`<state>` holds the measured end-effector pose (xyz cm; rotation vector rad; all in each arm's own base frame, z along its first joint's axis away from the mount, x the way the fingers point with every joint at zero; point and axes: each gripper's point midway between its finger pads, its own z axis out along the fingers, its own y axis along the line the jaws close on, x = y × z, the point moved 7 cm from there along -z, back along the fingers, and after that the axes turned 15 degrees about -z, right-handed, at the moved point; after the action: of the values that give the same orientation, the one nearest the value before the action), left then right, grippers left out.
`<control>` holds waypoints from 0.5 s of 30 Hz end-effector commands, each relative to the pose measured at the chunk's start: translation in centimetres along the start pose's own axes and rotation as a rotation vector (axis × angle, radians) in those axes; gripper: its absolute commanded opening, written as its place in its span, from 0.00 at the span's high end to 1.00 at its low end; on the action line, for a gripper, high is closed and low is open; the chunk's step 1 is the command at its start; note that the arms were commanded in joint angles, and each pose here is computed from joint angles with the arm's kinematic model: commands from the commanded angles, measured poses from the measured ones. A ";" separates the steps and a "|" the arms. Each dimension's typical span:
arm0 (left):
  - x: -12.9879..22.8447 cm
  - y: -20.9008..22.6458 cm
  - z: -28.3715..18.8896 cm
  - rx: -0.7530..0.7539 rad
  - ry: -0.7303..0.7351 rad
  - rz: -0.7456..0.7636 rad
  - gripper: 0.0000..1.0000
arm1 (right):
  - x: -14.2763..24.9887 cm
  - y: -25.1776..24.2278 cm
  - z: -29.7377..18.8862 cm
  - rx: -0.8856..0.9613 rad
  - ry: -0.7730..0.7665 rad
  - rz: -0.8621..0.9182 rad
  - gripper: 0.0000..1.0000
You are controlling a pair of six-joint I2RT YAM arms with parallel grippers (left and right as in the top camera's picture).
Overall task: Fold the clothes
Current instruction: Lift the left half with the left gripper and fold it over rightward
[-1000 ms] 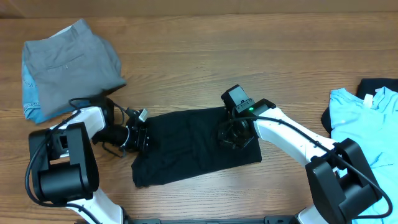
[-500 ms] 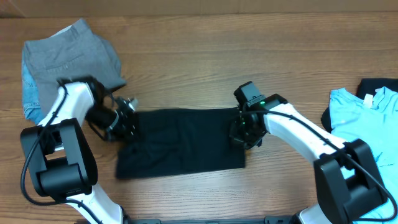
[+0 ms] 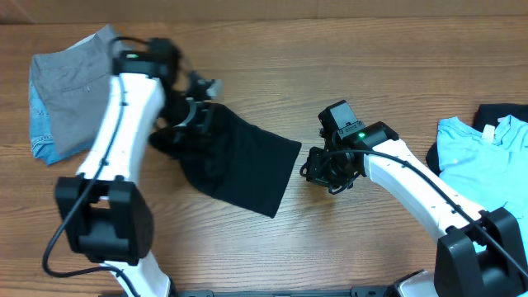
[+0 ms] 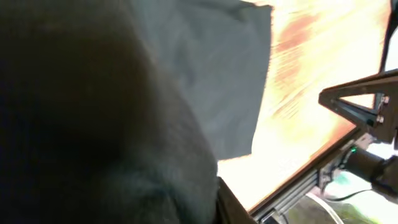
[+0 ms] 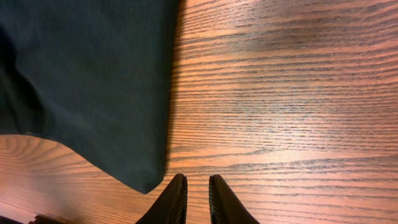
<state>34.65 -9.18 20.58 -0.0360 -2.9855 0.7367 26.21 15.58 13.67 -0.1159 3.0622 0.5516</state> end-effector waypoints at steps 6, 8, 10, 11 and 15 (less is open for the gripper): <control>1.0 -5.8 4.8 -0.155 -0.026 0.035 0.69 | -0.5 0.4 -1.0 -0.006 -0.037 -0.017 0.84; 1.2 -6.7 5.8 -0.157 -0.030 0.048 0.67 | -0.5 0.4 -1.0 -0.004 -0.034 -0.016 0.84; 1.6 -7.4 6.6 -0.155 -0.026 0.056 0.67 | -0.4 0.4 -1.0 -0.003 -0.032 -0.015 0.84; 1.8 -7.6 6.9 -0.155 -0.023 0.058 0.66 | -0.4 0.3 -1.0 -0.002 -0.031 -0.014 0.84; 2.6 -8.4 7.6 -0.160 0.001 0.041 0.60 | -0.3 0.1 -1.0 0.020 -0.027 -0.009 0.84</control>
<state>31.96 -19.78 18.00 -0.1827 -3.0486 0.5291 25.97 15.46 13.64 -0.1130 3.0782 0.5429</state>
